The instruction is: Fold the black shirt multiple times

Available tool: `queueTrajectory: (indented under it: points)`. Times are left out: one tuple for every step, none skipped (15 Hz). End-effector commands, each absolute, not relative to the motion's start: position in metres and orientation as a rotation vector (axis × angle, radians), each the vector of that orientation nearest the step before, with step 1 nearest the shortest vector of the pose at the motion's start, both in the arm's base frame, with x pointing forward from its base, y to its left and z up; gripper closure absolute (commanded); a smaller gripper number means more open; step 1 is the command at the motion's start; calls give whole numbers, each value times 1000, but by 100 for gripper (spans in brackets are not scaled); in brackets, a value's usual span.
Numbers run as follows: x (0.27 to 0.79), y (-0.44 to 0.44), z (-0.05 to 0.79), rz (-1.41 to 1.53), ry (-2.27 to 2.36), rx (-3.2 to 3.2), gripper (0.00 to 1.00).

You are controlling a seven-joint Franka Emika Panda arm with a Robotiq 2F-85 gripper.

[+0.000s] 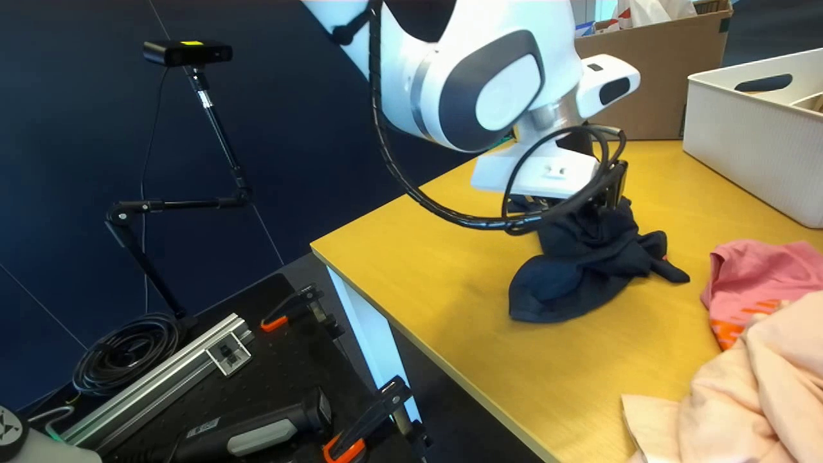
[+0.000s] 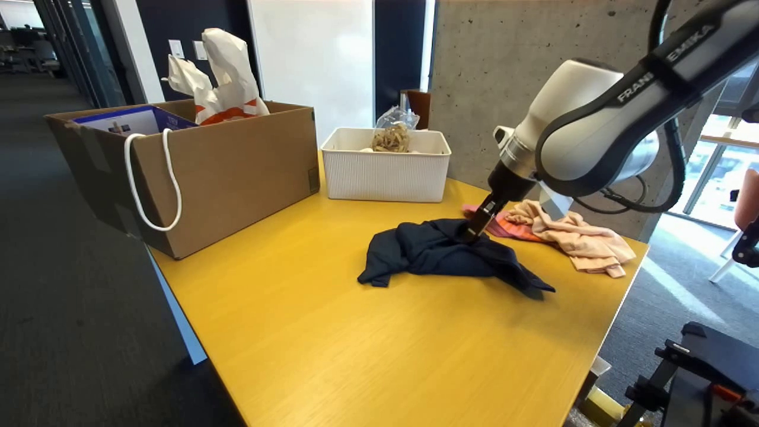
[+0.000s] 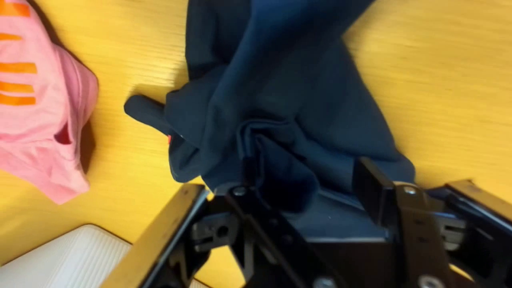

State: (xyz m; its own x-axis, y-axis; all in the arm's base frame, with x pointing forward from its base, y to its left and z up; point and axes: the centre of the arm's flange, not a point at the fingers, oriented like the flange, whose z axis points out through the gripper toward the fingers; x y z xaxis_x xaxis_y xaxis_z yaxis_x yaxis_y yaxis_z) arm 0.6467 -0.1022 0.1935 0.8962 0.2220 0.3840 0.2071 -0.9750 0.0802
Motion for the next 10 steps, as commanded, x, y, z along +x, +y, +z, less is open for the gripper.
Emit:
queueTrajectory:
  points:
    - [594, -80, 257, 647, 202, 3066, 5]
    - [586, -76, 264, 645, 175, 3080, 1]
    - [574, -71, 275, 623, 164, 3094, 0]
    - [565, -67, 284, 604, 161, 3113, 0]
    - [558, -65, 293, 594, 149, 3129, 0]
    - [550, -63, 301, 587, 130, 3144, 0]
    - [545, -61, 306, 584, 112, 3157, 0]
    - [539, -58, 312, 570, 103, 3168, 0]
    - [537, -57, 315, 563, 95, 3176, 0]
    - [534, -57, 318, 552, 90, 3188, 0]
